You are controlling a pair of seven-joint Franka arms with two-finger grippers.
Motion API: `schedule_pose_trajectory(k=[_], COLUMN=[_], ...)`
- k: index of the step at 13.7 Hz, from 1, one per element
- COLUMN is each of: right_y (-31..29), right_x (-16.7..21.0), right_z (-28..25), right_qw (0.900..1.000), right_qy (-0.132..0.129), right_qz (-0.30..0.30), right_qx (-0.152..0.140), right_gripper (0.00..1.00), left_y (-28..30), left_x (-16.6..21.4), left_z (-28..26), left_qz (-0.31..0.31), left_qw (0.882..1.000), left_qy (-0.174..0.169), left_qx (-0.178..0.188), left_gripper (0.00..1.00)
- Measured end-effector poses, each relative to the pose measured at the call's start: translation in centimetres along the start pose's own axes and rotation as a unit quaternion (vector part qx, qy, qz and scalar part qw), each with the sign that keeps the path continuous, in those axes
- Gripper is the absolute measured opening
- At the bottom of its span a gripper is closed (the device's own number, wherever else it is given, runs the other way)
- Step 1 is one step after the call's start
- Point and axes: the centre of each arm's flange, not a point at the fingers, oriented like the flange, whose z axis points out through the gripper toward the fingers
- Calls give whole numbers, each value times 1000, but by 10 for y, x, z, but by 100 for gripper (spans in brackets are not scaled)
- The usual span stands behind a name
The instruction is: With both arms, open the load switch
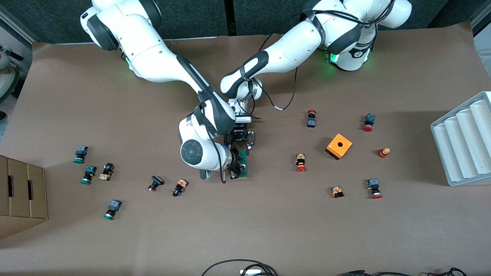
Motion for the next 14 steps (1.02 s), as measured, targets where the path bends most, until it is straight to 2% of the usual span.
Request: schedule_pose_trajectory(k=[14], right_y=[21], right_x=[-7], right_z=[6], right_qw=[1000], right_qy=[14], right_qz=[-15], right_qx=[-13], right_gripper=[30], left_y=[0], left_x=[0], left_z=[0], left_qz=[0], left_qw=[1000], left_qy=[0], left_qx=[0], left_gripper=[77])
